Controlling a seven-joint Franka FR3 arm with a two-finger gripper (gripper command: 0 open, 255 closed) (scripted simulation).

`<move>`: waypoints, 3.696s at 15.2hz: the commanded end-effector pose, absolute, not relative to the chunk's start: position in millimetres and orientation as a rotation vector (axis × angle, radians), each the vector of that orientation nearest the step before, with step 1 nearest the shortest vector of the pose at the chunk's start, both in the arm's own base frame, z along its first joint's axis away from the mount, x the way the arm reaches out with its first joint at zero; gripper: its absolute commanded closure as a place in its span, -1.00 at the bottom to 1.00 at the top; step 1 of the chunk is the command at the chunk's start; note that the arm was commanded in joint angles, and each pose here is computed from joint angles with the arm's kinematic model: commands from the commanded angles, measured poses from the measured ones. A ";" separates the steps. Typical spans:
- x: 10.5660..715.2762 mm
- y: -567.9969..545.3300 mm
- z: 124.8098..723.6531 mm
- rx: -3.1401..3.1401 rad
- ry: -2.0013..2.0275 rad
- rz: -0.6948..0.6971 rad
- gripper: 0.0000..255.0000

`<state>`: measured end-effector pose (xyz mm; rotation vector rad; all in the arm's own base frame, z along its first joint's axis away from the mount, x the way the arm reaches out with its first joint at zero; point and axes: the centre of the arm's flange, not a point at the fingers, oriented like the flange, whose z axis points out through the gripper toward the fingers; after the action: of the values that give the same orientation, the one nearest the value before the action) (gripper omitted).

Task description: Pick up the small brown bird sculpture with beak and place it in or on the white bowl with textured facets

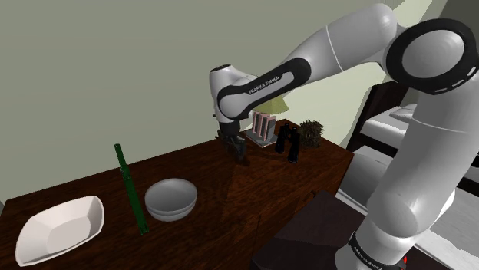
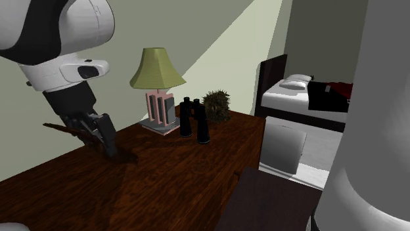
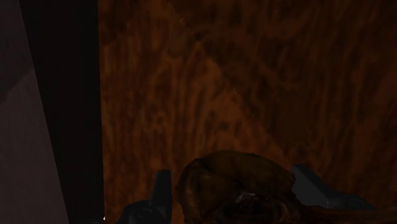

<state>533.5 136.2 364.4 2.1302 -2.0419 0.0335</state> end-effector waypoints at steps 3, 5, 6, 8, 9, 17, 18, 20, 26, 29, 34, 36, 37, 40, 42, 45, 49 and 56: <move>543.2 188.3 363.1 2.129 -2.044 0.033 1.00; 548.4 214.1 363.5 2.129 -2.044 0.033 1.00; 551.1 227.1 363.6 2.129 -2.044 0.033 1.00; 556.3 252.9 364.0 2.129 -2.044 0.033 1.00; 558.9 265.9 364.1 2.129 -2.044 0.033 1.00; 579.9 369.3 365.5 2.129 -2.044 0.033 1.00; 582.5 382.3 365.6 2.129 -2.044 0.033 1.00; 586.1 400.3 365.9 2.129 -2.044 0.033 1.00; 586.1 400.3 334.2 2.129 -2.044 0.033 1.00; 586.1 400.3 318.3 2.129 -2.044 0.033 1.00; 586.1 400.3 289.7 2.129 -2.044 0.033 1.00; 586.1 400.3 289.7 2.129 -2.044 0.033 1.00; 586.1 400.3 289.7 2.129 -2.044 0.033 1.00; 586.1 400.3 289.7 2.129 -2.044 0.033 1.00; 586.1 400.3 289.7 2.129 -2.044 0.033 1.00; 585.8 400.7 288.8 2.129 -2.044 0.033 -1.00; 587.6 402.3 302.6 2.129 -2.044 0.033 -1.00; 591.9 407.9 338.8 2.129 -2.044 0.033 -1.00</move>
<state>592.0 407.6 338.1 2.1291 -2.0441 0.0335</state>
